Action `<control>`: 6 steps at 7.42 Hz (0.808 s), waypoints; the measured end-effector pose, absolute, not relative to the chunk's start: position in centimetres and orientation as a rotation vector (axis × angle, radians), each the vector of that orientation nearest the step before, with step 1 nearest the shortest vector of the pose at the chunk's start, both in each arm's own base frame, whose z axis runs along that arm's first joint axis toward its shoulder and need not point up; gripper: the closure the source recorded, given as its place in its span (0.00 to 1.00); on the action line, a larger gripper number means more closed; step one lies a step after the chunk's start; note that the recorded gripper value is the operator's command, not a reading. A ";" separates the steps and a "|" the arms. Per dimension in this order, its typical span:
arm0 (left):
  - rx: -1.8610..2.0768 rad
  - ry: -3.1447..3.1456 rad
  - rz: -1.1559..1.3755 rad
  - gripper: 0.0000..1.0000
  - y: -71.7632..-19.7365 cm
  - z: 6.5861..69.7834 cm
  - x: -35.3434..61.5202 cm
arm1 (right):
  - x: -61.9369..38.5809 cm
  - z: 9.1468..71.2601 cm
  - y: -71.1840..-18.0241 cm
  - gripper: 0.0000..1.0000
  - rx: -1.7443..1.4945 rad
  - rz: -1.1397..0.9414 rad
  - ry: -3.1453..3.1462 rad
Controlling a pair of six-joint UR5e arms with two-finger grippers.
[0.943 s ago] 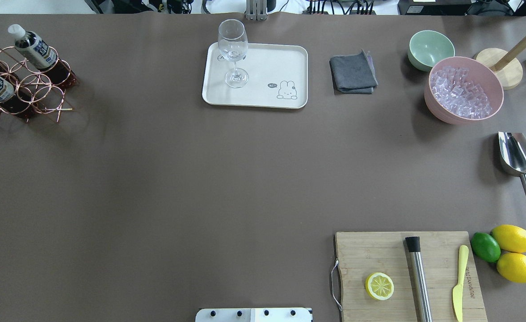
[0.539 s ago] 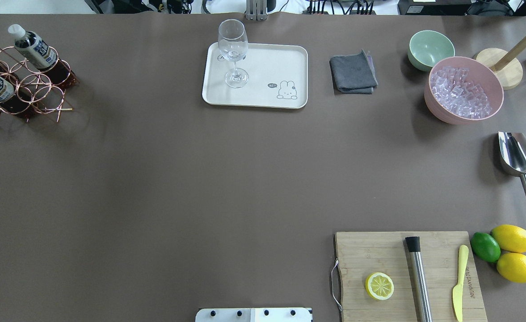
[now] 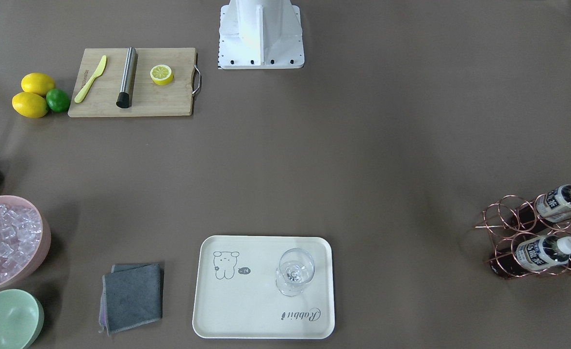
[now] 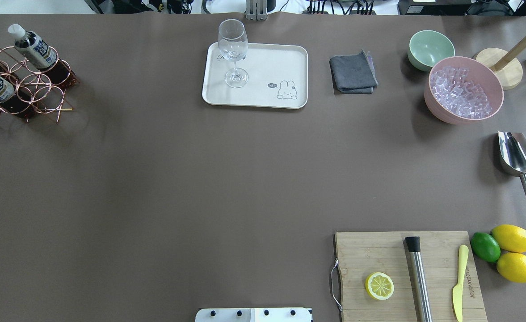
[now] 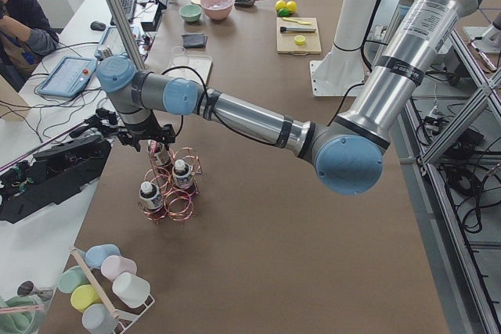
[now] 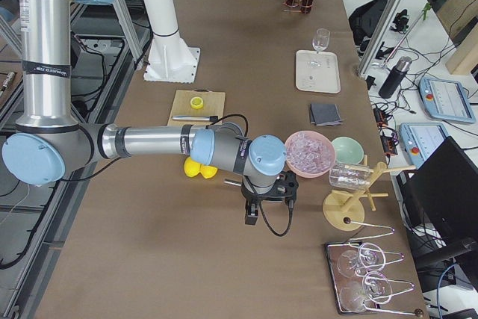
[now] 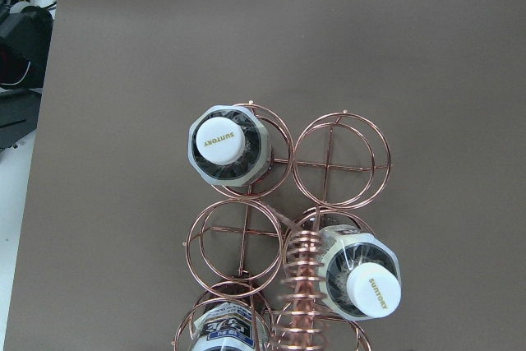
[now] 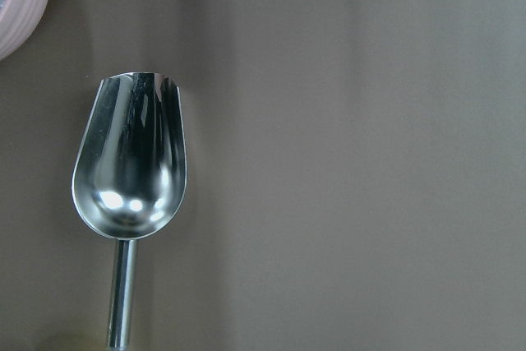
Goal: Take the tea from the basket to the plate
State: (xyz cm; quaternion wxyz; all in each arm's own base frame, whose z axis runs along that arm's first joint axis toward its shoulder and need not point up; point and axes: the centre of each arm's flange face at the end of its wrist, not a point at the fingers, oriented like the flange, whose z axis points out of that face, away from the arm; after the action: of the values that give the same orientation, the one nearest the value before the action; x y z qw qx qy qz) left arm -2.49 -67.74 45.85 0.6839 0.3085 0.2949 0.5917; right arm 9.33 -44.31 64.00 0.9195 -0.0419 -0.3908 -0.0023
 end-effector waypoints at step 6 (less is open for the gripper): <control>0.692 0.664 1.323 1.00 -67.5 45.3 -2.4 | 9.0 63.9 -44.4 0.00 -0.088 -0.012 -0.803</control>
State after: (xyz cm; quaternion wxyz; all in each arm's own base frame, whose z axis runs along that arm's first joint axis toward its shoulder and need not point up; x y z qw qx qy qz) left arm -2.40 -67.54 45.25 0.6842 0.3087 0.2964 0.5905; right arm 9.00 -44.41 63.92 0.9196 -0.0427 -0.3905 -0.0060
